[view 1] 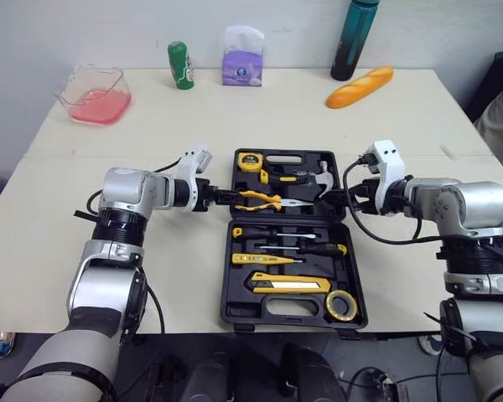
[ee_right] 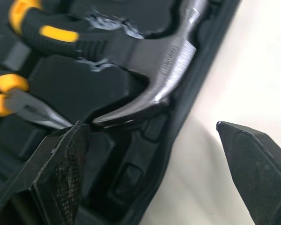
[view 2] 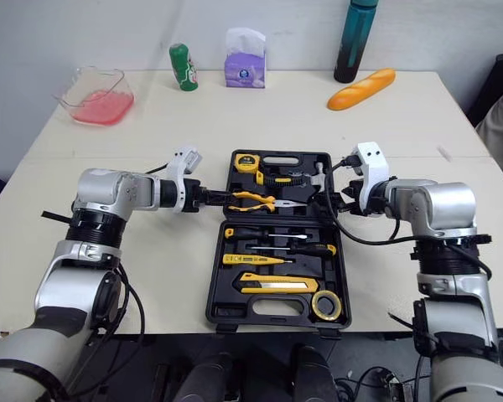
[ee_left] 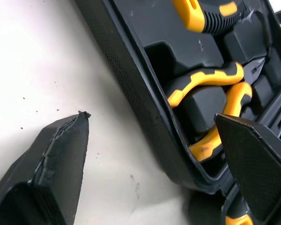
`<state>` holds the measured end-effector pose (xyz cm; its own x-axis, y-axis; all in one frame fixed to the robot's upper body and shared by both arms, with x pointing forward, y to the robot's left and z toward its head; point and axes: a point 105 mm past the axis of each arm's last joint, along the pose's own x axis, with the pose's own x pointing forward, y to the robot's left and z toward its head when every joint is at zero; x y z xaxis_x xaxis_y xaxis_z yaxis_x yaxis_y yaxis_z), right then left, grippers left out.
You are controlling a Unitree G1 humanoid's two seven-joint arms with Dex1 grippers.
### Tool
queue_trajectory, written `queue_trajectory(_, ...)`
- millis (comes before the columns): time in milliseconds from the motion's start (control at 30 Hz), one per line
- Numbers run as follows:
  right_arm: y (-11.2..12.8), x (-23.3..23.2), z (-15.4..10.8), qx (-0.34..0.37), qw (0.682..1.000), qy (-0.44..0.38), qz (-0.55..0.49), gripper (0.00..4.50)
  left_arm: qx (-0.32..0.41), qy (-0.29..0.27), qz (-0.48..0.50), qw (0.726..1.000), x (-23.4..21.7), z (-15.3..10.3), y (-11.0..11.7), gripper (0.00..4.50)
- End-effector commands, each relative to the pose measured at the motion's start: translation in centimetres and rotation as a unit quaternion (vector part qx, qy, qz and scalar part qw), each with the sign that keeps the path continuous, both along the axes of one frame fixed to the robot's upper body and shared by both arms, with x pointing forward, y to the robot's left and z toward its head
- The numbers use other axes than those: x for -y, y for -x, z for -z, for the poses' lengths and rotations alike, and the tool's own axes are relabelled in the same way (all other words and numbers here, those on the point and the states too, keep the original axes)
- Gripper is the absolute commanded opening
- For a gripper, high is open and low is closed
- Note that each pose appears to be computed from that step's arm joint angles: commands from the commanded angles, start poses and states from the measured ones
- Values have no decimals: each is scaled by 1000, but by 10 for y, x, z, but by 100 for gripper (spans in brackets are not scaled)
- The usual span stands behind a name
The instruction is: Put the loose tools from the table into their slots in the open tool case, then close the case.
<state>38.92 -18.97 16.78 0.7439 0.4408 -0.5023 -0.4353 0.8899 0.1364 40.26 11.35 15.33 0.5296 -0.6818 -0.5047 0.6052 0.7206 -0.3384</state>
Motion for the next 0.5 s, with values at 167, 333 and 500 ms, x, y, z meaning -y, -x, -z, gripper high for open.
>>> queue_trajectory(167, -2, 4, 10, -5, 999, 30, 15, 309, 27, -46, 24, 998, 4, 10, 3, 130)
queue_trajectory(333, 3, 1, 14, -4, 999, 46, 3, 42, 13, -39, 26, 999, 13, 17, 8, 22)
queue_trajectory(500, 1, -5, 7, 8, 999, 35, 2, 0, 10, -23, 31, 999, 22, 16, 11, 18)
